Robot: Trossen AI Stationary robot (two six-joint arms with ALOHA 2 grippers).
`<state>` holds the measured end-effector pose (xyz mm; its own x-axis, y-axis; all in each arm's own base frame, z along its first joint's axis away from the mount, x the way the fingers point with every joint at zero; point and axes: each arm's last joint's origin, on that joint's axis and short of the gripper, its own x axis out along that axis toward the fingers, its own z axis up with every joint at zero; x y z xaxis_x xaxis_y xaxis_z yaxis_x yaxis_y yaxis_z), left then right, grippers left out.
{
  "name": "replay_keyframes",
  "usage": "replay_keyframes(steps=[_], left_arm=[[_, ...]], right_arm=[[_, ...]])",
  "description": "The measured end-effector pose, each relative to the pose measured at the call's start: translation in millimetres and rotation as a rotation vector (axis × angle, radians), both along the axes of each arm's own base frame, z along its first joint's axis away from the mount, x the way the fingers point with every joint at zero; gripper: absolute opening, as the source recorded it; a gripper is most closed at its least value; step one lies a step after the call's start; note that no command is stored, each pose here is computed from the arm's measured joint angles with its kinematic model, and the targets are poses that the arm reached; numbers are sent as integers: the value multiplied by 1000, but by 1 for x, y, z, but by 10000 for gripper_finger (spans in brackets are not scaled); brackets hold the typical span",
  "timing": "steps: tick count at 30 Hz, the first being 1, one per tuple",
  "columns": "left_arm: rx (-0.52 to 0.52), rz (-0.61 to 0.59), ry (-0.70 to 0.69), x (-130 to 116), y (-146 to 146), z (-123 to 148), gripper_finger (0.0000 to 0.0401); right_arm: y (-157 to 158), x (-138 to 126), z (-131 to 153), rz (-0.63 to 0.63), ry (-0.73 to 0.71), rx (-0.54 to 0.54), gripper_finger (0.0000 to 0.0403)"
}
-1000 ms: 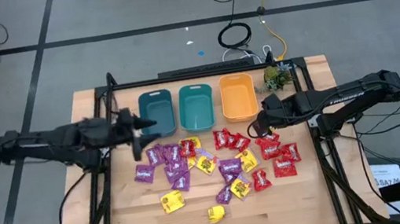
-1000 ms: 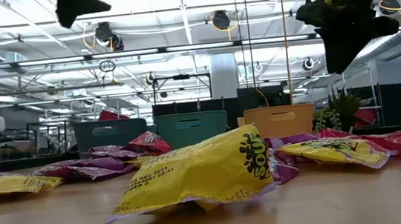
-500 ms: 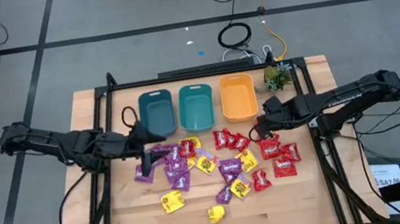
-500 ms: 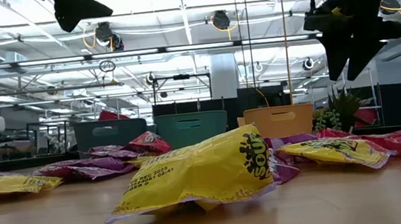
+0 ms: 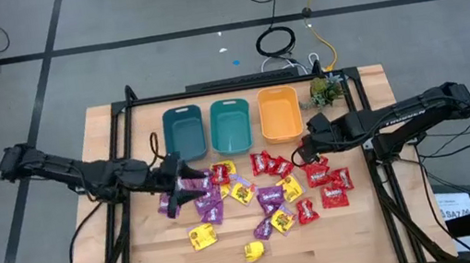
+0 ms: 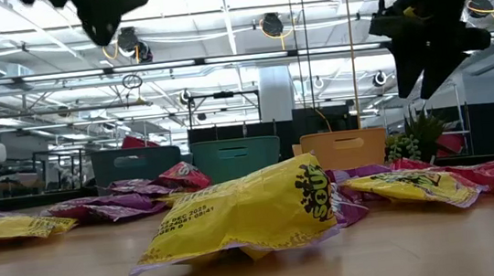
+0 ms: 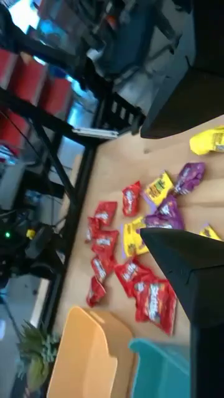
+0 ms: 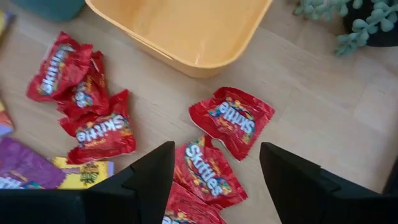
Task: Sort candy
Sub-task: Put the red candy into the yellow bin
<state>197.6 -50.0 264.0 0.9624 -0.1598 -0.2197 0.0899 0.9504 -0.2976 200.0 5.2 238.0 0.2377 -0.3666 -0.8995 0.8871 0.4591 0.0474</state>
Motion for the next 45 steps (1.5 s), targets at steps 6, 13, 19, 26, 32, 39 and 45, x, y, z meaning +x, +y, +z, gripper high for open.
replay_keyframes(steps=[6, 13, 19, 26, 32, 39, 45], left_arm=[[-60, -41, -101, -8, 1, -31, 255], [-72, -46, -121, -16, 6, -35, 255], [-79, -99, -123, -21, 17, -31, 255], [-69, -158, -84, -25, 30, -33, 255], [-28, -159, -95, -25, 31, -33, 255], [-24, -155, -93, -25, 31, -33, 255], [-22, -155, -94, -25, 31, -33, 255]], right_arm=[[-3, 2, -13, -59, 14, -44, 229], [-13, -2, -53, -137, 30, 21, 229], [-26, -8, -79, -181, -18, 48, 229], [-32, -17, -104, -234, -84, 67, 214], [-27, -22, -111, -242, 0, 115, 107], [-12, -18, -90, -306, -37, 193, 22], [-2, -7, -37, -309, -5, 137, 3]])
